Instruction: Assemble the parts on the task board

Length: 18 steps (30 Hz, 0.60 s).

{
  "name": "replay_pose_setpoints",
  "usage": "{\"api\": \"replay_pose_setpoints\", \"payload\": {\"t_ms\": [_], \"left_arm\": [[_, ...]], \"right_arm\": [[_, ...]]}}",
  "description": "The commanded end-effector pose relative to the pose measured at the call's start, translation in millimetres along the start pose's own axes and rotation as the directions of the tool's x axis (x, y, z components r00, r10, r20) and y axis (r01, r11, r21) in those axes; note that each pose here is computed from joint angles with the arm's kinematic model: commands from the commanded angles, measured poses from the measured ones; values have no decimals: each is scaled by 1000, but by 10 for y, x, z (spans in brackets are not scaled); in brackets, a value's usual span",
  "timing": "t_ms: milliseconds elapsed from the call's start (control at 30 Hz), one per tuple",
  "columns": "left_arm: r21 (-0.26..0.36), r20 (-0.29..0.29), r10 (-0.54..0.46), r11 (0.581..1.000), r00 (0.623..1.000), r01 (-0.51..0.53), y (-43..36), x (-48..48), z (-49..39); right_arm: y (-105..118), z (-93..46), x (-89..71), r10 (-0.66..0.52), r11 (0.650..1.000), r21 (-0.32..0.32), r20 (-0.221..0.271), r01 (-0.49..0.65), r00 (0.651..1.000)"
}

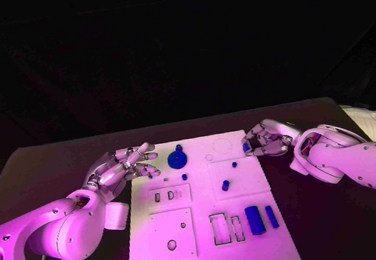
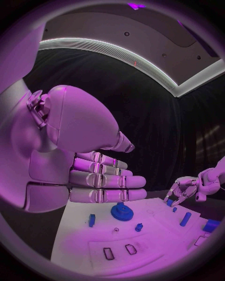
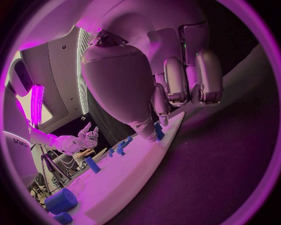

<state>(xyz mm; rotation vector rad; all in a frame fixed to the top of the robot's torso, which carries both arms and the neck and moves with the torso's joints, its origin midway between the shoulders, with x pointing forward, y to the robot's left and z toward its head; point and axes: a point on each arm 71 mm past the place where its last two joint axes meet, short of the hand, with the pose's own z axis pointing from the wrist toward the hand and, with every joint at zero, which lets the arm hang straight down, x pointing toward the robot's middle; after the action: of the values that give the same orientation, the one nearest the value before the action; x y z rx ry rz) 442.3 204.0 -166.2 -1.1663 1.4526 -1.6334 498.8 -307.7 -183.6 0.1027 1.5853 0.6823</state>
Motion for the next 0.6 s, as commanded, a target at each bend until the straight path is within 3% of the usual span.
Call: {"api": "replay_pose_setpoints", "payload": {"t_ms": [33, 600], "left_arm": [[5, -21, -10, 1000, 1000, 10, -4, 24, 2], [3, -20, -10, 1000, 1000, 10, -3, 21, 1]], "right_arm": [[16, 6, 31, -14, 1000, -20, -26, 13, 1000], [29, 27, 46, -18, 1000, -22, -20, 17, 1000]]}}
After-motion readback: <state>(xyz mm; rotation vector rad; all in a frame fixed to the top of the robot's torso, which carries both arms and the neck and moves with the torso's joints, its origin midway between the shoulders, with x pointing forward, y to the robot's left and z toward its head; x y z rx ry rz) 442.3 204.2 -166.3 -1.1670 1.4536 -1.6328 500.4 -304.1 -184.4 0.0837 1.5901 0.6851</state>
